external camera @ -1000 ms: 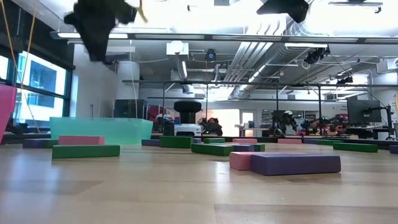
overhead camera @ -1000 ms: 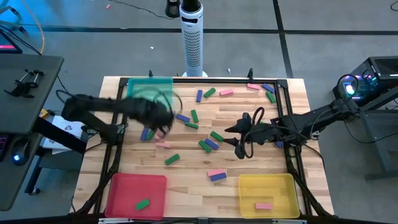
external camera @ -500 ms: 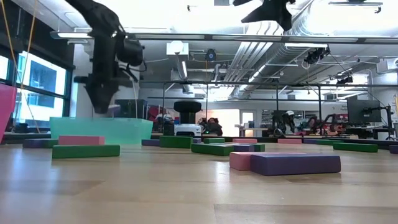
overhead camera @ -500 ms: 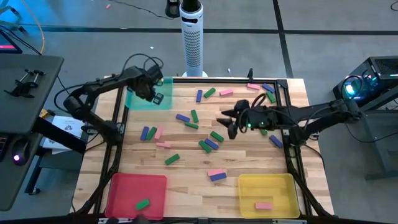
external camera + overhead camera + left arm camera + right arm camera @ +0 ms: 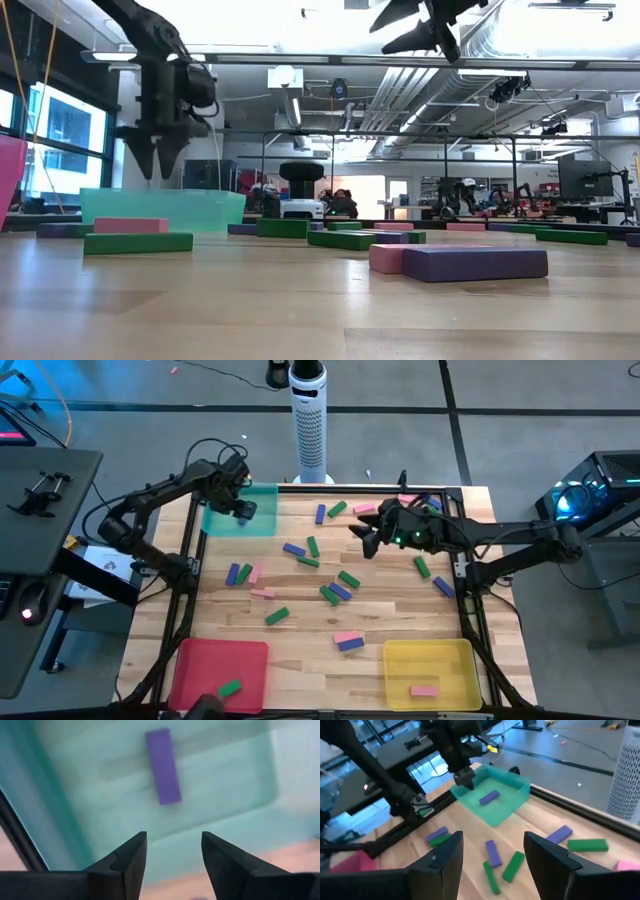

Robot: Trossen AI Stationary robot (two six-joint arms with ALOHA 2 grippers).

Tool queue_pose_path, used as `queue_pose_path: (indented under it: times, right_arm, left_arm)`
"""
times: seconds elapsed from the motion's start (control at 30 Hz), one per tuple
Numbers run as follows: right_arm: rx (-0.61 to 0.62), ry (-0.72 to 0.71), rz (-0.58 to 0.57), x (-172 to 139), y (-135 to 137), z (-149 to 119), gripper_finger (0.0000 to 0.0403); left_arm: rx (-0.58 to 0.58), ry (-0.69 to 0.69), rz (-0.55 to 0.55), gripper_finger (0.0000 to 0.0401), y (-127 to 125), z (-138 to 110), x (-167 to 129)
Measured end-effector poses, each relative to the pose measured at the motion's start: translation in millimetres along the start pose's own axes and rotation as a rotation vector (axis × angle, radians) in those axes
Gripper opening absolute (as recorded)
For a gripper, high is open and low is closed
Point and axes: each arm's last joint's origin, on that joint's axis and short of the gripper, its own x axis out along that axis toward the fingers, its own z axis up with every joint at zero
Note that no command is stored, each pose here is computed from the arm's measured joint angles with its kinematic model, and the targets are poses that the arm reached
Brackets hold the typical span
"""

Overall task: Sort blocks
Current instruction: Put the pink block into the yellow bin

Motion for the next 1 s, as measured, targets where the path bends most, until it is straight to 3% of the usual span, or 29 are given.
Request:
queue_pose_path:
  times: [0.17, 0.4, 0.5, 0.63, 0.83, 1.0]
  right_arm:
    - [-0.048, 0.045, 0.085, 4, -7, 3, 0.0188]
    - [-0.157, 0.057, 0.123, 6, -12, 6, 0.0188]
    - [-0.179, 0.065, 0.147, 6, -13, 6, 0.0188]
    - [-0.215, 0.066, 0.160, 6, -13, 6, 0.0188]
    - [-0.284, 0.083, 0.172, 6, -14, 5, 0.0188]
    - [-0.279, 0.166, 0.117, 6, -19, -3, 0.0188]
  left_arm:
    - [-0.005, -0.088, -0.084, 0.0176, -20, -30, -34]
    - [-0.014, -0.203, -0.247, 0.0166, -50, -97, -82]
    - [-0.031, -0.183, -0.237, 0.0164, -56, -127, -90]
    - [-0.074, -0.122, -0.143, 0.0163, -58, -159, -91]
    - [-0.082, -0.110, -0.141, 0.0163, -77, -183, -87]
    - [-0.096, -0.148, -0.205, 0.0163, -104, -181, -78]
